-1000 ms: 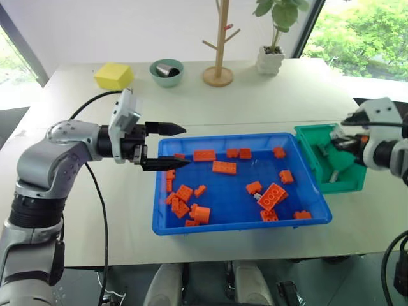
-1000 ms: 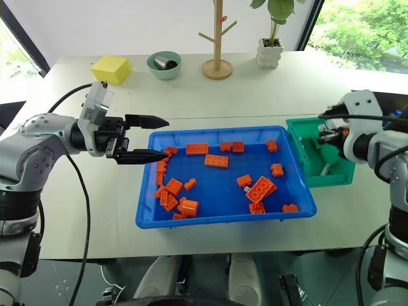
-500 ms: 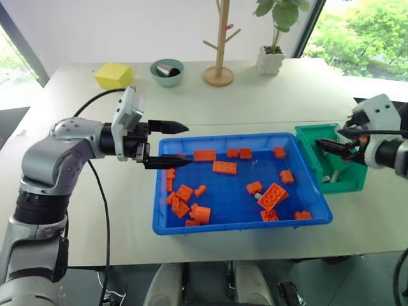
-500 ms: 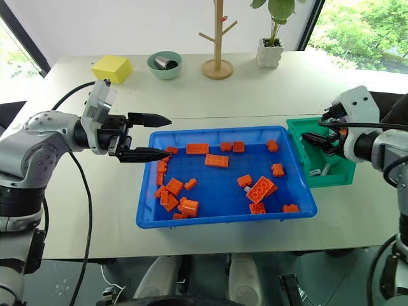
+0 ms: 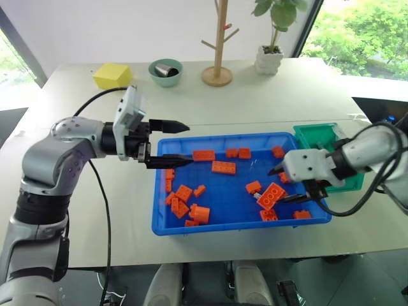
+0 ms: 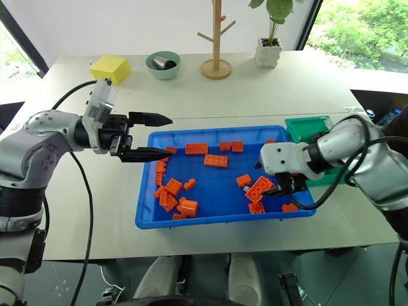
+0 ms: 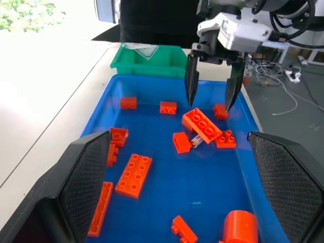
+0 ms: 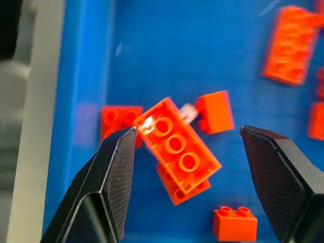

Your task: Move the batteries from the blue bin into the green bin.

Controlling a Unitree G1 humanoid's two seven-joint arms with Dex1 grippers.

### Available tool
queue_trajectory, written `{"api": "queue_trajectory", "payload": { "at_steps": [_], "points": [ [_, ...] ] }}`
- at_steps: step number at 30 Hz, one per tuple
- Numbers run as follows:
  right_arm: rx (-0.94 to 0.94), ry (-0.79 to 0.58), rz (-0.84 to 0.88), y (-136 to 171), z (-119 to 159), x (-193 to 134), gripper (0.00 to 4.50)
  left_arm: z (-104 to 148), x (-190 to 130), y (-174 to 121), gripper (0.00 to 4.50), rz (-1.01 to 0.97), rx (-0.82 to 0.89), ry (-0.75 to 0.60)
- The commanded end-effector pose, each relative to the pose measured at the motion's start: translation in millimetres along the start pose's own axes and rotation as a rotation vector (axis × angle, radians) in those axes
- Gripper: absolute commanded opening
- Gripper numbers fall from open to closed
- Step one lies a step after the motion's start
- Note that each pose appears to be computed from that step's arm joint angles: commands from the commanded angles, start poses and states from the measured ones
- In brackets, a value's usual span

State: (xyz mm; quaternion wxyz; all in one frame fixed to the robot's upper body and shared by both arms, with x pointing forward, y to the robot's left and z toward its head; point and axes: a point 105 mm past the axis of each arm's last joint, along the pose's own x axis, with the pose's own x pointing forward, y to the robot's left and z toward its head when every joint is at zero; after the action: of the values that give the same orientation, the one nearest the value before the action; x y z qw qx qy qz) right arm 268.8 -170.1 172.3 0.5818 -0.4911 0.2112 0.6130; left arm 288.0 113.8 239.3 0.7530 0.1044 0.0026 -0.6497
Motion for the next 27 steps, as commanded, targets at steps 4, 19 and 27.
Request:
{"api": "queue_trajectory", "payload": {
  "at_steps": [4, 19, 27],
  "points": [
    [-0.134, 0.054, 0.097, -4.4, 0.1, 13.4, 4.46, 11.0, -7.3, -5.5, 4.50, 0.035, 0.043, -0.019],
    [-0.200, 0.103, 0.103, -16.7, -21.1, 38.6, 4.46, 13.0, -9.0, -6.2, 4.50, 0.060, 0.053, -0.023],
    [-0.148, 0.034, 0.131, -12.1, -8.3, 34.5, 1.58, 13.5, -9.3, -3.9, 4.50, 0.060, 0.054, -0.023]
  ]
}}
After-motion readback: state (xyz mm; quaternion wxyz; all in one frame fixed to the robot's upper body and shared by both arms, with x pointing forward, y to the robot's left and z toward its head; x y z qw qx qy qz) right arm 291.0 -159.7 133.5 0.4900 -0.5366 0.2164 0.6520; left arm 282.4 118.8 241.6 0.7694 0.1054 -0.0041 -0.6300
